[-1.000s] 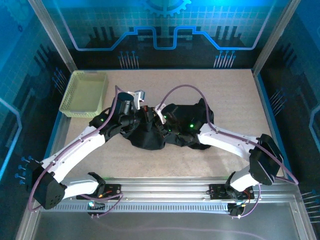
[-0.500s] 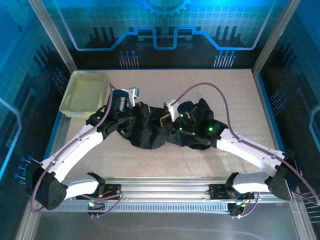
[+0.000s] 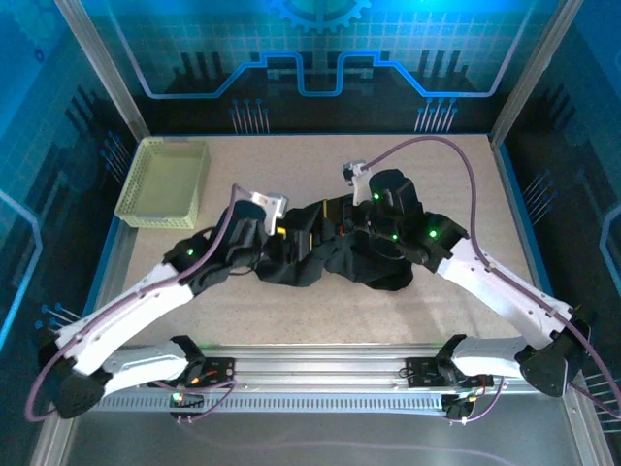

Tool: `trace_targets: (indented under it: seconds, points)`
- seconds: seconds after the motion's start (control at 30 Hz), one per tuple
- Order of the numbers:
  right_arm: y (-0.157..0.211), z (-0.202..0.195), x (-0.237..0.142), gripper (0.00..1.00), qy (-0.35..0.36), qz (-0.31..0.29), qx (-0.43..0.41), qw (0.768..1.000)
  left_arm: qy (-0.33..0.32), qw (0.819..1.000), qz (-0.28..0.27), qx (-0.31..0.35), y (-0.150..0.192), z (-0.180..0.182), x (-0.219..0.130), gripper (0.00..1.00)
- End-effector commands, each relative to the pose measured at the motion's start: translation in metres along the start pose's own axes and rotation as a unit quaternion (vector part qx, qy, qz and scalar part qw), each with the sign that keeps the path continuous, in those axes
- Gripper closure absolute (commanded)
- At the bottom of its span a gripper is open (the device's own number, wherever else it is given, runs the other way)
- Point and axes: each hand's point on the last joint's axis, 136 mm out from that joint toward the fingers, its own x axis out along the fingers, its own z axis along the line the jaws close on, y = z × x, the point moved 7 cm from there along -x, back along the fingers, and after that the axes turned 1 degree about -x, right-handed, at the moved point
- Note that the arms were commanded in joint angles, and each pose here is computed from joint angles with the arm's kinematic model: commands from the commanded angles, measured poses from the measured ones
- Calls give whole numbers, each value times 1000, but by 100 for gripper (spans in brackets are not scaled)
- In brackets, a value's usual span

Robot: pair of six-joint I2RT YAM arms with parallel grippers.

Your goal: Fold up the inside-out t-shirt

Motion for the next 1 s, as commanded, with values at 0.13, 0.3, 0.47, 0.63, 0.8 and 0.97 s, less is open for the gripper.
trace_targets:
  seconds: [0.13, 0.3, 0.47, 0.63, 0.8, 0.97]
  points:
    - [-11, 14, -4, 100, -21, 7, 23, 999, -34, 995, -33, 93, 10, -13, 9, 25]
    - [-9, 21, -4, 100, -27, 13, 17, 999, -45, 993, -26, 106, 5, -27, 34, 25]
    - [-3, 25, 0, 100, -34, 16, 28, 999, -43, 994, -59, 79, -6, -32, 44, 32]
    - [2, 24, 4, 100, -31, 22, 35, 999, -61, 993, -85, 55, -12, -29, 46, 46]
    - [8, 16, 9, 100, 2, 29, 51, 998, -66, 993, -93, 43, -12, -27, 45, 63]
    - [11, 7, 11, 100, 26, 27, 69, 997, -63, 993, -90, 32, -10, -23, 45, 91]
